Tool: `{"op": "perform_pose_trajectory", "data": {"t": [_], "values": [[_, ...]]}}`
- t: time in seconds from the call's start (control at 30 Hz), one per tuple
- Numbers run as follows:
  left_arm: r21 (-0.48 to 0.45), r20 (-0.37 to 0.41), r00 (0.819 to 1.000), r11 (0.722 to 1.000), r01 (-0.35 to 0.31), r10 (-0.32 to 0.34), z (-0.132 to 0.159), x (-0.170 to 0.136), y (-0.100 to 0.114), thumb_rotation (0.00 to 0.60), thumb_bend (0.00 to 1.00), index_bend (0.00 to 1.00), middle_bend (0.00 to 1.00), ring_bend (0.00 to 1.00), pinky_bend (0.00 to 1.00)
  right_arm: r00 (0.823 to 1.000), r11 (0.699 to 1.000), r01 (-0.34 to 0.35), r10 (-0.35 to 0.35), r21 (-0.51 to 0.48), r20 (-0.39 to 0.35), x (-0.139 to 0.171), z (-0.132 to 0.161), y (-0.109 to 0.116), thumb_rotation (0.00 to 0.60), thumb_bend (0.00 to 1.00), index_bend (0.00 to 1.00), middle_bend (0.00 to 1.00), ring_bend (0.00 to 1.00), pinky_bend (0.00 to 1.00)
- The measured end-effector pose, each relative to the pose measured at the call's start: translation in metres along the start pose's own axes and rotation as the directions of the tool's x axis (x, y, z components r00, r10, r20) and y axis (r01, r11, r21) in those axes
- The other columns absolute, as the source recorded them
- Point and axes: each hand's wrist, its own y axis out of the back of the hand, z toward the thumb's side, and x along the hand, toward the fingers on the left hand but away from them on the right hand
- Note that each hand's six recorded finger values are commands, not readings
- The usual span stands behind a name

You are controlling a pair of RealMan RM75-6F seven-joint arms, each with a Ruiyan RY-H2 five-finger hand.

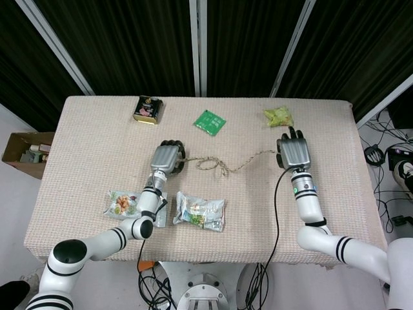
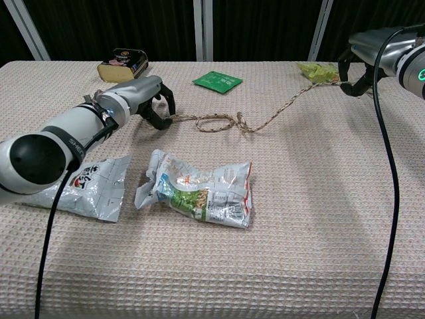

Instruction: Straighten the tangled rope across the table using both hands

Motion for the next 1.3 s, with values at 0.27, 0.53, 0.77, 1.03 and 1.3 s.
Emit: {"op": "perform_pose_trajectory", "data": {"t": [0.27, 0.53, 0.77, 1.03, 1.3], "values": [[-0.013, -0.002, 1.000, 1.000, -0.019, 0.019, 0.000, 0.000, 0.002, 0.600, 0.54, 0.59, 0.27, 0.15, 0.15, 1.000, 1.000, -0.002, 0.002, 0.000, 0.005, 0.000, -0.002, -0.001, 0.600, 0.48, 0.64, 0.34, 0.08, 0.21], [-0.022, 0.000, 0.998, 0.998, -0.055, 0.055, -0.008, -0.002, 0.010, 0.600, 0.61, 0.64, 0.31, 0.17, 0.15, 1.000, 1.000, -0.003, 0.003, -0.014, 0.015, 0.001, -0.008, -0.001, 0.600, 0.48, 0.64, 0.34, 0.08, 0.21], [-0.057, 0.009, 0.992, 0.991, -0.122, 0.123, -0.029, -0.017, 0.034, 0.600, 0.61, 0.64, 0.32, 0.17, 0.15, 0.999, 0.998, 0.018, -0.016, -0.057, 0.032, 0.009, -0.026, 0.007, 0.600, 0.48, 0.64, 0.34, 0.08, 0.21], [-0.059, -0.035, 0.975, 0.974, -0.220, 0.218, -0.097, -0.058, 0.078, 0.600, 0.61, 0.65, 0.32, 0.17, 0.15, 0.994, 0.989, 0.069, -0.057, -0.129, 0.096, 0.031, -0.074, 0.022, 0.600, 0.48, 0.66, 0.35, 0.08, 0.21], [-0.011, -0.135, 0.963, 0.971, -0.238, 0.235, -0.163, -0.093, 0.094, 0.600, 0.60, 0.65, 0.32, 0.17, 0.15, 0.986, 0.984, 0.085, -0.060, -0.156, 0.157, 0.049, -0.114, 0.020, 0.600, 0.48, 0.66, 0.35, 0.08, 0.21]]}}
